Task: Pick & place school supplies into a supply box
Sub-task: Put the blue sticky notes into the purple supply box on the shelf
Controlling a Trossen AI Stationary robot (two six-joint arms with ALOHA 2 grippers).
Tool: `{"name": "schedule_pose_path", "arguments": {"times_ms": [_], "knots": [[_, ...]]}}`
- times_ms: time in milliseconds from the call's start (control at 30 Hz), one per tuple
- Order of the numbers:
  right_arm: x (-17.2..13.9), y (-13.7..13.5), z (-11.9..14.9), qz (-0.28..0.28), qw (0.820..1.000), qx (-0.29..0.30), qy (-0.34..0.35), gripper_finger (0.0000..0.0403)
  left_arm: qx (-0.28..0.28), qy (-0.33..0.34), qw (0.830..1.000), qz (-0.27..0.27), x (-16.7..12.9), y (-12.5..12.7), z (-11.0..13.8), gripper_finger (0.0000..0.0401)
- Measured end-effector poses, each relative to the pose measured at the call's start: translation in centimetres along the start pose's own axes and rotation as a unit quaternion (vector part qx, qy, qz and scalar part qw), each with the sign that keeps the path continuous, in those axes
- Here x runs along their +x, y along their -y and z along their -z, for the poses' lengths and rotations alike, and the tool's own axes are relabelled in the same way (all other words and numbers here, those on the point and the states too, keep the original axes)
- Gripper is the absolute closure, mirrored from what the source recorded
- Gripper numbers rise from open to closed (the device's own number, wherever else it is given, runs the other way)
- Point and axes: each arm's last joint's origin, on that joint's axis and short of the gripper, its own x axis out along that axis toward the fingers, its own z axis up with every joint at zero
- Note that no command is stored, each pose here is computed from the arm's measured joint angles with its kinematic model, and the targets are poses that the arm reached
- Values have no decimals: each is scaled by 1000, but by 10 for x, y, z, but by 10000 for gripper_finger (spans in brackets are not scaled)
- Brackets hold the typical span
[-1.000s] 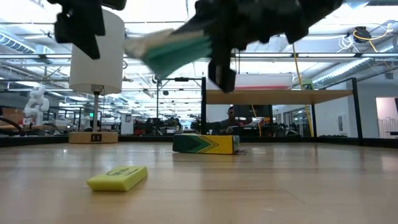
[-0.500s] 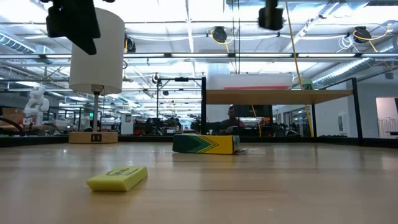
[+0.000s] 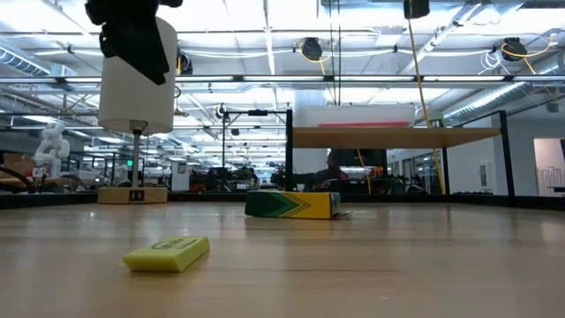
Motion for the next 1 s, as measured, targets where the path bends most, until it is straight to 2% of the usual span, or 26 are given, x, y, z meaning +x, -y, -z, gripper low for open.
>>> {"name": "schedule_pose_path", "arguments": {"times_ms": [233,433,600,767,900,1000], "knots": [[-15,16,-39,33,997,-15,71,385,-36,3,999,-10,3,-7,-7,249],[-18,39,-73,57,994,-32,86,385,-69,0,998,-12,6,-12,-11,247],[-20,59,-94,97,990,-42,95,385,-85,-6,996,-13,8,-18,-15,249],[-22,76,-108,112,990,-24,81,385,-115,-7,993,-15,10,-22,-18,249],[-22,87,-116,130,987,16,95,385,-133,-8,991,-16,10,-22,-18,249],[-24,95,-118,145,985,43,80,385,-143,-8,990,-16,10,-22,-18,249]]}}
